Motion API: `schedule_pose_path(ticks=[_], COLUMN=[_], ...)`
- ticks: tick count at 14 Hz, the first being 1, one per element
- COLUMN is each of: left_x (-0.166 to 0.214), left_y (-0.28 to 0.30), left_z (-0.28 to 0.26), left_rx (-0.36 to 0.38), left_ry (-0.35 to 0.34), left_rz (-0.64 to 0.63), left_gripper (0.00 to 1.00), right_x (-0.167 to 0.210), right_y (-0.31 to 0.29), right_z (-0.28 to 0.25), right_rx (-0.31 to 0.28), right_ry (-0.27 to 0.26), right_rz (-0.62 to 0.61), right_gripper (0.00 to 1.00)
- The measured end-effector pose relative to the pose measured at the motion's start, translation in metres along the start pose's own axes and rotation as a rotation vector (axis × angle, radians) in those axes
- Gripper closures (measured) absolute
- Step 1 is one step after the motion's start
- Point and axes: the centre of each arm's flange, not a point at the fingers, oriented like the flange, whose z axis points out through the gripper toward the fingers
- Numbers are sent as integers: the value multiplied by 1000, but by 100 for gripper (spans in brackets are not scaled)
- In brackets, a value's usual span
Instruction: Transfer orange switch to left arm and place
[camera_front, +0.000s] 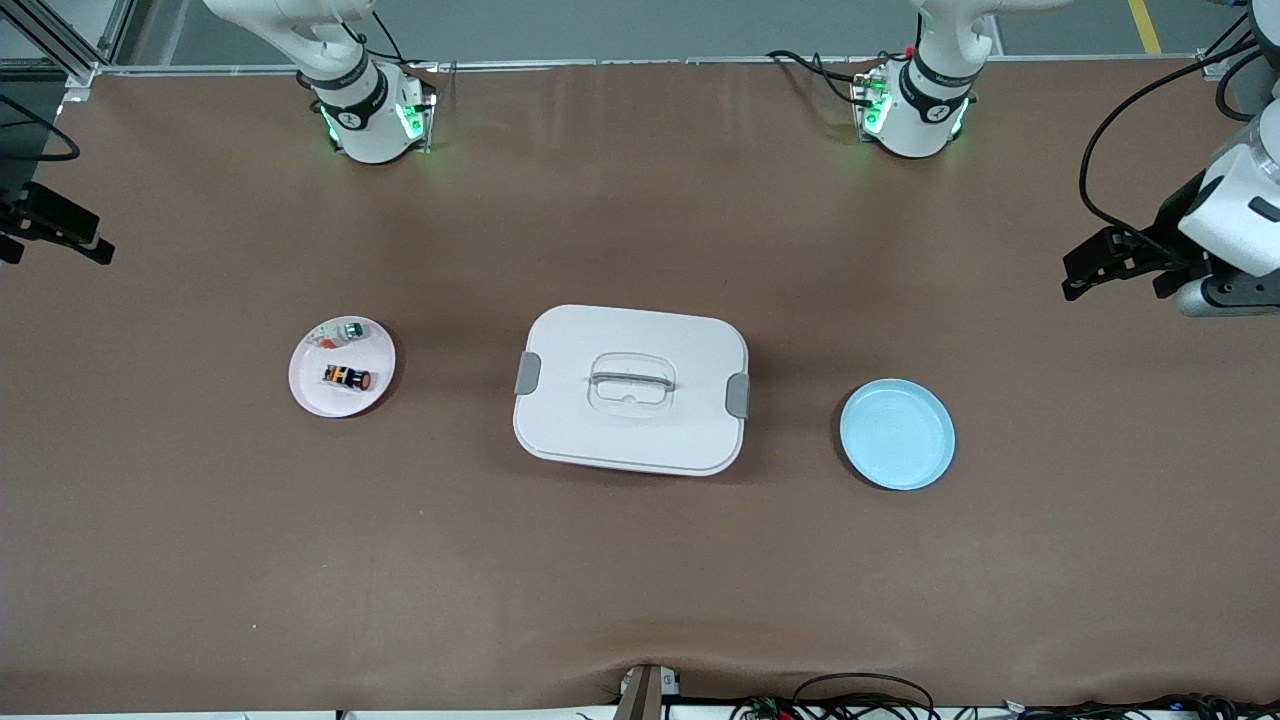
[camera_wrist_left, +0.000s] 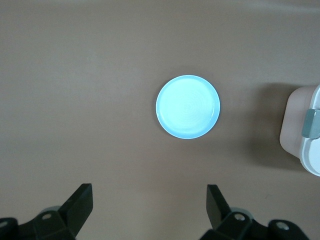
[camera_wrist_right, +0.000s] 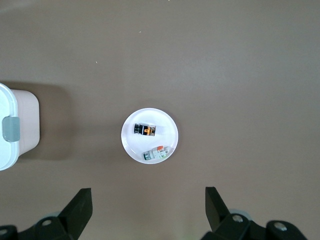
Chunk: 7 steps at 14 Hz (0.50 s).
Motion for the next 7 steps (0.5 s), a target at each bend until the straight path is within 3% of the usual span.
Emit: schedule_pose_path(ticks=[7], left_x=[0], left_y=[0], left_z=[0], left_rx=[0], left_ry=[0], left_rz=[-1], left_gripper=[0], right_x=[0], right_y=[-3], right_z=[0], right_rx=[0], right_ry=[2], right_rz=[3], right_gripper=[0])
